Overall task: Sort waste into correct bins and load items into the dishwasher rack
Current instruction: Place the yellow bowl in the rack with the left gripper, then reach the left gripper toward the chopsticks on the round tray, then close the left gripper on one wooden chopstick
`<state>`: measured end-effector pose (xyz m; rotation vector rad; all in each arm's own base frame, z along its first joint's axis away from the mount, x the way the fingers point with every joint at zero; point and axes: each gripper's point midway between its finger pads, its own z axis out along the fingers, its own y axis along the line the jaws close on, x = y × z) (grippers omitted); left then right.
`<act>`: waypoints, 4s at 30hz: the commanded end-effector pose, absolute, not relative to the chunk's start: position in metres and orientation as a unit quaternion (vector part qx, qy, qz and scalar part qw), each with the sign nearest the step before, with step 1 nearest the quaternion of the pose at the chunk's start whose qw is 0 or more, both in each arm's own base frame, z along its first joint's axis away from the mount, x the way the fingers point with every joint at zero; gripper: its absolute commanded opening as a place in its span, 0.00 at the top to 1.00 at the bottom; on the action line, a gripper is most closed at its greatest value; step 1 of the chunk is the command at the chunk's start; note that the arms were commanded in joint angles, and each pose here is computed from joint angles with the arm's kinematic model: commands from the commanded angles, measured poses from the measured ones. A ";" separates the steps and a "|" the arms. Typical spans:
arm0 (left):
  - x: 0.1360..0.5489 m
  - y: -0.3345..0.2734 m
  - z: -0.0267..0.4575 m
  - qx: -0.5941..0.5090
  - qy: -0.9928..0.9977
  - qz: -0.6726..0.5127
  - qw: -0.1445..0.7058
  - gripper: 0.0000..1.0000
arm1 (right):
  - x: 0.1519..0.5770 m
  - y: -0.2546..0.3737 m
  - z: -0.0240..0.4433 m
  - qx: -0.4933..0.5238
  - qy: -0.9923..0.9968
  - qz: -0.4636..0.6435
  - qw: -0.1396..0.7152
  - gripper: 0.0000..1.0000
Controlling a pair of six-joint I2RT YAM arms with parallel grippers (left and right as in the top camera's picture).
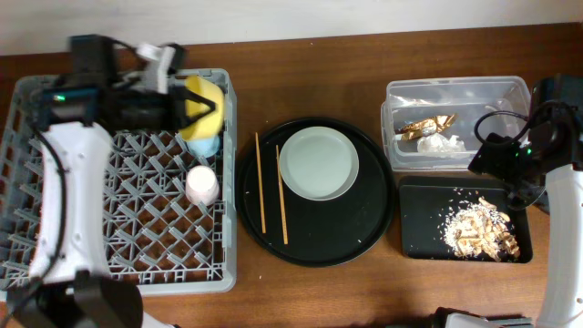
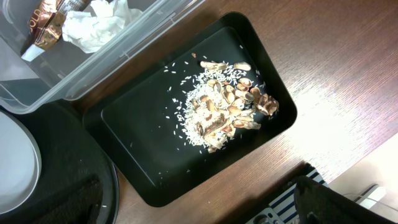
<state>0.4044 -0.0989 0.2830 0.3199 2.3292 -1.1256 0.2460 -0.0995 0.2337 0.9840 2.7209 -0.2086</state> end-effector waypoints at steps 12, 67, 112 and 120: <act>0.481 0.047 0.166 -0.087 0.715 -0.652 0.236 1.00 | 0.246 -0.103 0.236 0.344 0.928 -0.077 0.123 0.01; 0.320 -0.381 0.024 0.303 0.908 -0.135 0.256 0.42 | 0.246 -0.103 0.236 0.344 0.928 -0.077 0.123 0.01; 0.323 -0.175 0.015 -0.005 0.971 0.149 0.186 0.73 | 0.246 -0.103 0.236 0.344 0.928 -0.077 0.123 0.01; 0.323 -0.170 -0.004 0.000 0.970 0.170 0.176 0.74 | 0.246 -0.103 0.236 0.344 0.928 -0.077 0.123 0.01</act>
